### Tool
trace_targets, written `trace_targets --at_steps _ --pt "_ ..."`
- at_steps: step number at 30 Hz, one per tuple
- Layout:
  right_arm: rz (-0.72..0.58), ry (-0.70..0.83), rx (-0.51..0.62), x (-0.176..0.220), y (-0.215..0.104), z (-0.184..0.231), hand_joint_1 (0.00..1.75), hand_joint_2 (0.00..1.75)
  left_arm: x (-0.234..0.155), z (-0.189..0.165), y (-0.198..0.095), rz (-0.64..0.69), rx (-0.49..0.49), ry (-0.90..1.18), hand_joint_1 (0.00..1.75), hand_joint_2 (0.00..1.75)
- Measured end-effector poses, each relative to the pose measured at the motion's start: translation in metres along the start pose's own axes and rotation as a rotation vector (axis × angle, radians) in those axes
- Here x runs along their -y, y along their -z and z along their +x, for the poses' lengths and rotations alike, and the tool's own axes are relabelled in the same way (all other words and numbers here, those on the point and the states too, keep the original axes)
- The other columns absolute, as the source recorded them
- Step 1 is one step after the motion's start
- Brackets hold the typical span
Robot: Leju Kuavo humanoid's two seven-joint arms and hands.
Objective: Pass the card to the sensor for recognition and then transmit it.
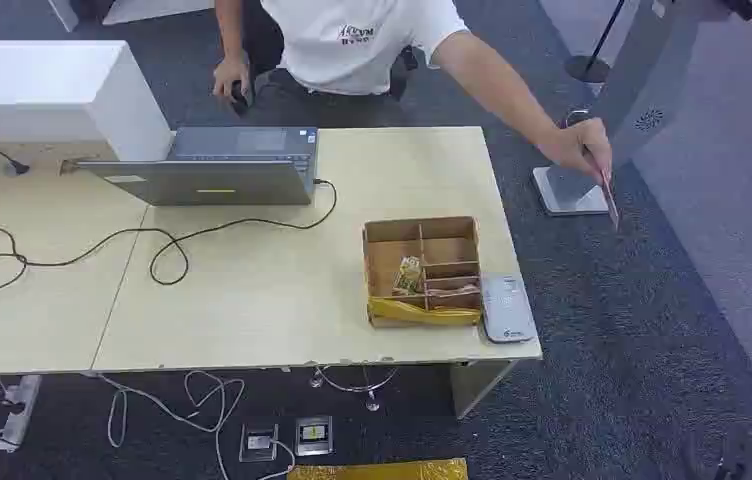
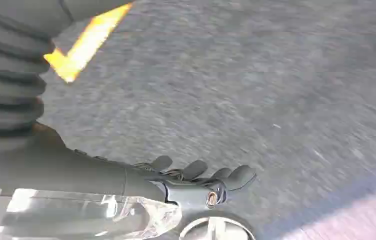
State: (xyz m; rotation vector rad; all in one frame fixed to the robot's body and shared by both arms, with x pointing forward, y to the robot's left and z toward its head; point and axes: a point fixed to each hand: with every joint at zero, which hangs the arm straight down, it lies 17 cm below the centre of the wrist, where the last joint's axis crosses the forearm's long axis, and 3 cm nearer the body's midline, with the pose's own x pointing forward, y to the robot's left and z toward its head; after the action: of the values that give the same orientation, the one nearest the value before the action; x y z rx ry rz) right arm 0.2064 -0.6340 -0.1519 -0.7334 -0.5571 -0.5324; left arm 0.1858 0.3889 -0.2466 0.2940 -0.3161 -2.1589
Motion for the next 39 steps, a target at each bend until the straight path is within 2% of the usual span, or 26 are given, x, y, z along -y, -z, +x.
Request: trace_targets --at_steps 4,6,9,12,17,20,24,27,31,39 --pt "-0.040 0.073 0.045 0.012 0.006 0.025 0.00 1.75 -0.003 0.001 0.001 0.010 0.004 0.002 0.00 0.00" --pt "-0.054 0.113 0.094 0.017 0.009 0.052 0.00 1.75 -0.003 0.003 0.001 0.012 0.009 0.002 0.00 0.00" --pt "-0.087 0.145 0.283 0.030 0.009 0.138 0.00 1.75 -0.008 0.005 0.001 0.038 0.019 0.001 0.00 0.00" --pt "-0.107 0.135 0.451 0.038 0.000 0.207 0.00 1.75 -0.010 0.007 0.002 0.056 0.024 -0.002 0.00 0.00" --pt "-0.104 0.035 0.619 0.030 -0.020 0.263 0.00 1.75 -0.008 0.011 0.002 0.062 0.032 -0.008 0.00 0.00" --pt "-0.112 -0.053 0.746 0.025 -0.040 0.314 0.00 1.75 -0.009 0.011 0.002 0.061 0.039 -0.011 0.00 0.00" --pt "-0.135 -0.277 0.970 0.005 -0.087 0.386 0.00 1.75 -0.010 0.010 0.002 0.056 0.044 -0.009 0.00 0.00" --pt "-0.133 -0.433 1.120 -0.019 -0.126 0.423 0.00 1.75 -0.010 0.009 0.002 0.046 0.046 -0.002 0.00 0.00" --pt "-0.118 -0.580 1.289 -0.052 -0.176 0.452 0.00 1.75 -0.011 0.008 0.001 0.035 0.052 0.008 0.00 0.00" --pt "-0.009 -0.717 1.500 -0.109 -0.252 0.470 0.00 1.75 -0.013 0.007 0.001 0.022 0.062 0.025 0.00 0.00"
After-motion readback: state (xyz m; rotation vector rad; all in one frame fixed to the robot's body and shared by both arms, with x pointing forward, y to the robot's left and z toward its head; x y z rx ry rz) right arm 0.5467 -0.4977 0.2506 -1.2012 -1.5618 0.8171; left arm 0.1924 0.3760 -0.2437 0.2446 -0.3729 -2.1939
